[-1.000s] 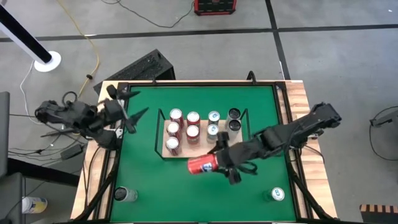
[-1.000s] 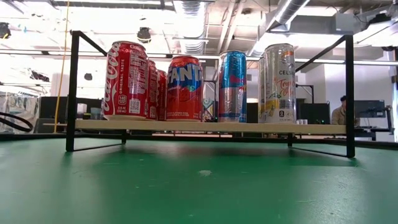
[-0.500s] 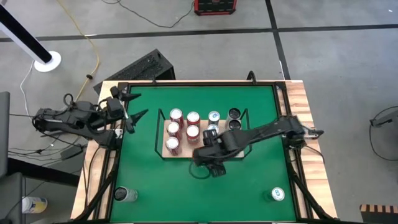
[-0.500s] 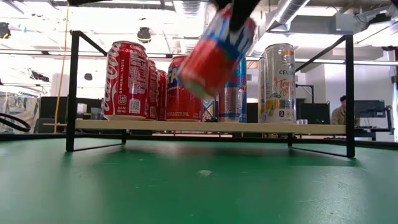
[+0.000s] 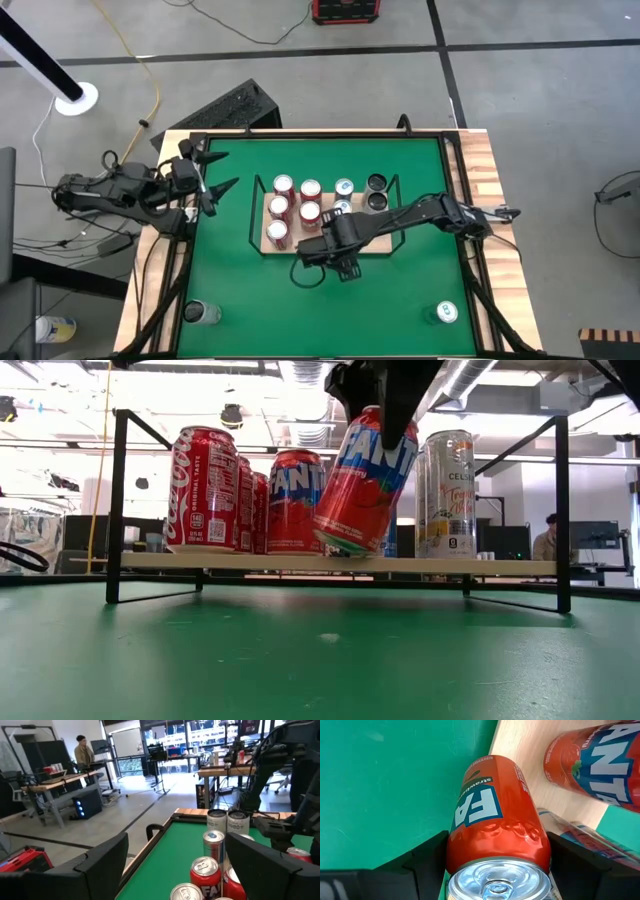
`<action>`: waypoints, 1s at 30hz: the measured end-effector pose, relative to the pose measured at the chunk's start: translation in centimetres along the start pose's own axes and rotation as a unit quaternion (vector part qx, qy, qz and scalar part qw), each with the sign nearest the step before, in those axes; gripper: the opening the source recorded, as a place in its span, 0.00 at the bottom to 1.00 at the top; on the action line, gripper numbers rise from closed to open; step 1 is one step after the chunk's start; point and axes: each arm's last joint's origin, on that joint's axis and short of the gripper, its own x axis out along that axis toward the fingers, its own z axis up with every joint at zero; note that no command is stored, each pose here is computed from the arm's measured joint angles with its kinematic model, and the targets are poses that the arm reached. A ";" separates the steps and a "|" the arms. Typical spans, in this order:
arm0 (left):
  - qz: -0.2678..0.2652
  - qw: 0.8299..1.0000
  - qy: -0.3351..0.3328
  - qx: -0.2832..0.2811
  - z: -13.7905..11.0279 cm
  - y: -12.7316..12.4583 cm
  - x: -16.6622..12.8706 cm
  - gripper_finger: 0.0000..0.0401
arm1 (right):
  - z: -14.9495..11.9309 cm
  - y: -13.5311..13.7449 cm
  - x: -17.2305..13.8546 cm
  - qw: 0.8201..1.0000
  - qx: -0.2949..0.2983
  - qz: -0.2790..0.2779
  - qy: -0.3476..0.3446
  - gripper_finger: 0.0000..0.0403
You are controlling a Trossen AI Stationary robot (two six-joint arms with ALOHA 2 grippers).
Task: Place canned beverage on shelf
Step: Put the orange soda can on the shelf aligned with the other orange soda cans
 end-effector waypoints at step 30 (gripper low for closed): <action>0.000 1.000 0.006 -0.002 -0.1 0.0 0.0 0.80 | -0.3 -1.7 0.1 0.999 0.031 -0.032 0.004 0.95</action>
